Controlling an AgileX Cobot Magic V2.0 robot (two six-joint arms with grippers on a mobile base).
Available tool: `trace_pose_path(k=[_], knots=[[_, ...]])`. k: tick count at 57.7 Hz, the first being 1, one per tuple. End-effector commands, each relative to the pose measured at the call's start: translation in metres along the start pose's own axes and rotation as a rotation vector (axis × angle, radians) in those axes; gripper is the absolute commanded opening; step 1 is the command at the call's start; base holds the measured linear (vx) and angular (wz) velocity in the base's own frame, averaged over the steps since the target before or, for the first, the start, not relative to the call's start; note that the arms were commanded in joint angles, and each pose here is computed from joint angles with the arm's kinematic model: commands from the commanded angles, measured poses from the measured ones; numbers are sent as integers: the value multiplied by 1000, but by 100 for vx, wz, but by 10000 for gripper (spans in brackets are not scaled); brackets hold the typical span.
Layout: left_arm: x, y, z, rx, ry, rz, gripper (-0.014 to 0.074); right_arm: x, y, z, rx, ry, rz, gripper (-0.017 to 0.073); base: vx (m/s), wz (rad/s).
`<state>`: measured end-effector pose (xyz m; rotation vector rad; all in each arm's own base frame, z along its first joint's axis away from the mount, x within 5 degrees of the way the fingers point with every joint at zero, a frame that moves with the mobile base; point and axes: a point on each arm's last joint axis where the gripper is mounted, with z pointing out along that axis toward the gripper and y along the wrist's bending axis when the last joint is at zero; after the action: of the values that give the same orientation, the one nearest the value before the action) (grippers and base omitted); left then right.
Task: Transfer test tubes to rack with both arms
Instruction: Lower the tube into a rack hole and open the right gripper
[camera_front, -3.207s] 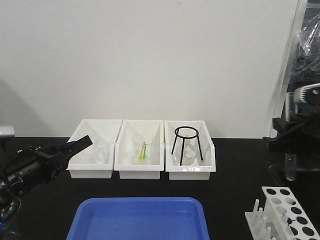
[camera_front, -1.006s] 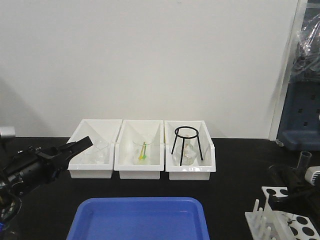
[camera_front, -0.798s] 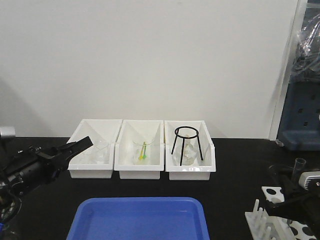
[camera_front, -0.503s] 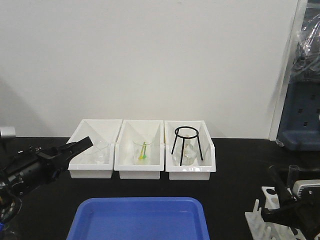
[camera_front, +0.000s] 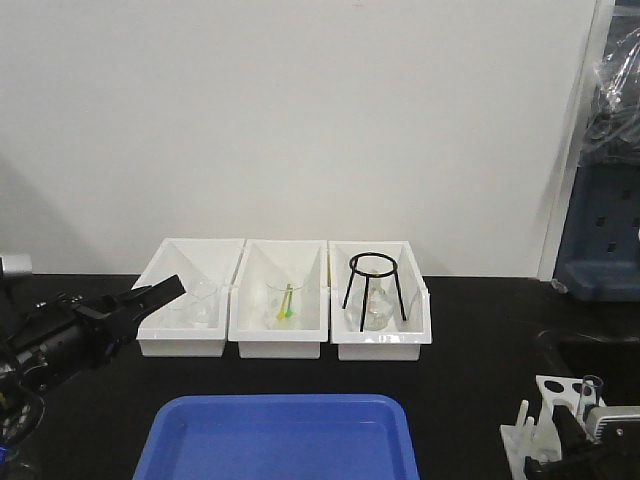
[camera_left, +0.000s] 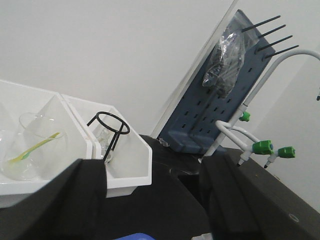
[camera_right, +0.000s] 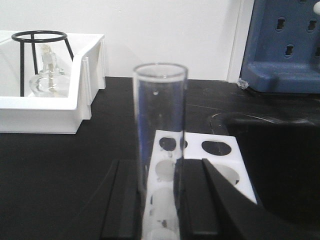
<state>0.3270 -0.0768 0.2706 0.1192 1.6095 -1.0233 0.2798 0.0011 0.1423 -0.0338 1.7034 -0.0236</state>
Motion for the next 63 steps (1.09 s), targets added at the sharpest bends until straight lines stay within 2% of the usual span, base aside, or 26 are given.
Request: trace_pose_path(k=[1,11,18,27,39,43,55,63], knots=[[-21,-16,-1,74,-94,20,515,-24,-3,-1,21,-204,1,-9,0,0],[-21,-16,-1,74,-94,20,515,-25,-3,-2,20,-215,-18,4,0,0],[-21,-16,-1,74,-94,20,515,-25,-1,-1,8,-214,-27,57,0,0],[-21,-16,-1,74,-94,20,515,-25,-1,-2,8,-215,-27,200,0,0],[-21,-16,-1,74,-94,20,515,-26,-5,-2,43,-218,-15,458,0,0],[-21,-16,-1,74,-94,20,515,-30,-5,-3,47,-231,-16,502,0,0],[-21,-16,-1,73,-94,20,515,-58,-7,-13,58,-293,-34,511,0,0],[-21,-16,-1,73,-94,20,515,-89,-8,-26,60,-335,-44,511,0,0]])
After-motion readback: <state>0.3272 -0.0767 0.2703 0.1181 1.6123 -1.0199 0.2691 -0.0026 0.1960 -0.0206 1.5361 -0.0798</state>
